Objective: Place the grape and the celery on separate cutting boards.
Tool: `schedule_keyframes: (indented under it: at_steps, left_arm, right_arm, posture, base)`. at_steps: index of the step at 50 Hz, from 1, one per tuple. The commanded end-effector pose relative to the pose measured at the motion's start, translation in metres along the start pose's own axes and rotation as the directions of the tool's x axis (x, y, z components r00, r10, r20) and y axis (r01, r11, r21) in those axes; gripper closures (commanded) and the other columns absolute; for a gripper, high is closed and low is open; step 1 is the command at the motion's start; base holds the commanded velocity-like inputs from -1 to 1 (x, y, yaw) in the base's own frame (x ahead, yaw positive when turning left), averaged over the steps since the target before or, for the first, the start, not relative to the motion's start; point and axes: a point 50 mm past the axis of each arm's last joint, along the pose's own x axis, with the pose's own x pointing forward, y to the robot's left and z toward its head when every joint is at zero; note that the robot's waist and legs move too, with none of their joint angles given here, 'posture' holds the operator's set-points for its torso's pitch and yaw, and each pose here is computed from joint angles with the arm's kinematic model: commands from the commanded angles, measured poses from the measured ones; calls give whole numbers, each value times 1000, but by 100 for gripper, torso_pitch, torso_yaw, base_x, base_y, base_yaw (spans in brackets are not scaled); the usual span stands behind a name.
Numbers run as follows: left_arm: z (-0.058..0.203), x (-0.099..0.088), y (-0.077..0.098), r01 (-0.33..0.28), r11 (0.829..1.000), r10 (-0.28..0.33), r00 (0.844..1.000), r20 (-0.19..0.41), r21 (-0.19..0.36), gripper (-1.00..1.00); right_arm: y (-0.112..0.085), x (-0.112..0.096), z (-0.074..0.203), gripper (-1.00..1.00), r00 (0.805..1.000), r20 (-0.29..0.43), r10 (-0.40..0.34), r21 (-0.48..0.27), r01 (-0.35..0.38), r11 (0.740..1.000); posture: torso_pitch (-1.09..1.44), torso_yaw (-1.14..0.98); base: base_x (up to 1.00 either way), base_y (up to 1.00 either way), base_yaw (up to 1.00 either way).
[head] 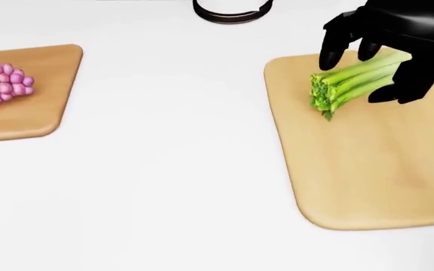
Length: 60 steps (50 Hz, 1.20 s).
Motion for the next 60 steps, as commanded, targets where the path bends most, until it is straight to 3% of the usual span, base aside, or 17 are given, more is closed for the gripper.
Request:
schedule_keyframes:
  at_steps: [1,10,15,26,33,41,49,60]
  left_arm:
    - [8,0,6,-45,999,45,998,47,2,-100]
    - [7,-1,5,-44,999,44,998,48,0,-100]
    - [7,-1,5,-44,999,44,998,48,0,-100]
    - [8,-1,7,-48,999,48,998,50,-1,-100]
    - [9,-7,12,-65,998,65,997,48,-6,-100]
    - [6,-13,25,-105,994,106,994,42,-17,-100]
    - [-16,-39,44,-187,982,187,982,-11,-38,-100]
    - [-31,-74,67,-288,955,285,958,-42,-74,-100]
  right_arm:
    - [-23,-10,3,-15,996,8,-87,-20,87,996]
    - [-36,-21,5,-43,993,11,-117,-18,117,993]
    - [-45,-31,7,-42,990,17,-137,-19,137,990]
    - [-59,-75,15,-47,980,26,-198,2,198,980]
    - [-56,-107,9,-97,970,4,-243,36,243,969]
    - [-52,-132,-6,-100,957,-45,-286,80,289,954]
    - [-54,-165,-16,-100,940,-96,-327,106,336,936]
    - [-32,-204,-29,-100,921,-206,-330,128,360,924]
  posture:
    - [0,0]
    - [0,0]
    - [0,0]
    - [0,0]
    - [0,0]
    - [0,0]
    - [0,0]
    - [0,0]
  base:
    - [0,0,0]
    - [0,0,0]
    - [0,0,0]
    - [0,0,0]
    - [0,0,0]
    - [0,0,0]
    - [0,0,0]
    - [0,0,0]
